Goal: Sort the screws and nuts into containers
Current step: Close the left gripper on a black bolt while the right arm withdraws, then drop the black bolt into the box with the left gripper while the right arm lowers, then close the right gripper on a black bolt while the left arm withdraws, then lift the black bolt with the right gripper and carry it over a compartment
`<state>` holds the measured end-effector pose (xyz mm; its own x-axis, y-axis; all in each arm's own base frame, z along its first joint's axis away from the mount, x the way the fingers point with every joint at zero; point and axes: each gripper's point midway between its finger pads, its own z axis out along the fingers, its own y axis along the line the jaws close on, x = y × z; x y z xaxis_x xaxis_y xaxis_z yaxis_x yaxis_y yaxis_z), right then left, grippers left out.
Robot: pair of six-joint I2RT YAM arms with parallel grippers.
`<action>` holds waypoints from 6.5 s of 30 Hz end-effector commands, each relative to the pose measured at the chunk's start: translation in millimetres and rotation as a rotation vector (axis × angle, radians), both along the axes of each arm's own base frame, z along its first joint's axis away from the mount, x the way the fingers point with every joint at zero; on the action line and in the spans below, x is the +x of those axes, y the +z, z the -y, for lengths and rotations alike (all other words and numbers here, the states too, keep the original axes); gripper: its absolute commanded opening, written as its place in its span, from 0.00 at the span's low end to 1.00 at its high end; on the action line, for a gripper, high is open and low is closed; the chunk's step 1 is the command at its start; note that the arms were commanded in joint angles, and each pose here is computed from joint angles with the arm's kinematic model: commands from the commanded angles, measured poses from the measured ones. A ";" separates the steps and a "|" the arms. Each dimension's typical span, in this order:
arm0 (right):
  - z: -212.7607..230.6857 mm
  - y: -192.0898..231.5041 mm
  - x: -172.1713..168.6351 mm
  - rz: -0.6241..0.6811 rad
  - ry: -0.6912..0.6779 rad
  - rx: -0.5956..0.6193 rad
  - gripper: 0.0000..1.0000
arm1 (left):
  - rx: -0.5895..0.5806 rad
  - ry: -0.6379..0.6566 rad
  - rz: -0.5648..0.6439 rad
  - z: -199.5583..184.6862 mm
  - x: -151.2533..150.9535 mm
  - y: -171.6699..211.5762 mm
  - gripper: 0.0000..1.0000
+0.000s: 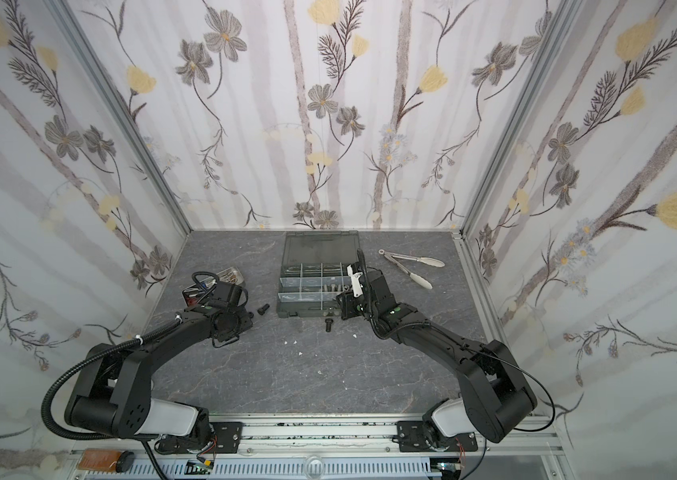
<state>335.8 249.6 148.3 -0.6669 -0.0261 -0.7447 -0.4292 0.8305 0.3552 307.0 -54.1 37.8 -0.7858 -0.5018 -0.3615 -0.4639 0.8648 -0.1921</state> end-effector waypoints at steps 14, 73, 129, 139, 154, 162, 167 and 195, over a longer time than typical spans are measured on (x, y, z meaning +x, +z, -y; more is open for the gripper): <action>-0.8 26.2 -4.1 0.075 0.015 0.078 0.45 | 0.076 0.036 -0.072 -7.7 17.7 -25.9 0.38; 37.6 -6.9 -50.7 -0.021 -0.029 0.009 0.45 | -0.069 -0.380 0.150 212.3 126.0 70.2 0.02; -60.4 -108.3 -54.0 -0.272 -0.313 -0.196 0.45 | -0.161 -0.329 0.544 95.9 -20.1 175.4 1.00; -58.4 -129.5 -45.0 -0.285 -0.353 -0.265 0.42 | -0.180 -0.337 0.574 91.3 -28.1 182.9 1.00; -56.2 -131.1 -40.7 -0.273 -0.350 -0.293 0.19 | -0.182 -0.327 0.592 86.0 -33.3 193.5 1.00; -59.3 -111.8 -42.5 -0.239 -0.330 -0.277 0.07 | -0.183 -0.313 0.592 81.4 -37.7 196.6 1.00; -63.2 -102.4 -46.6 -0.224 -0.314 -0.264 0.06 | -0.176 -0.304 0.594 76.0 -43.0 198.8 1.00; -85.8 18.9 -85.4 -0.117 -0.097 -0.110 0.03 | -0.211 -0.300 0.519 58.9 -83.6 185.3 1.00</action>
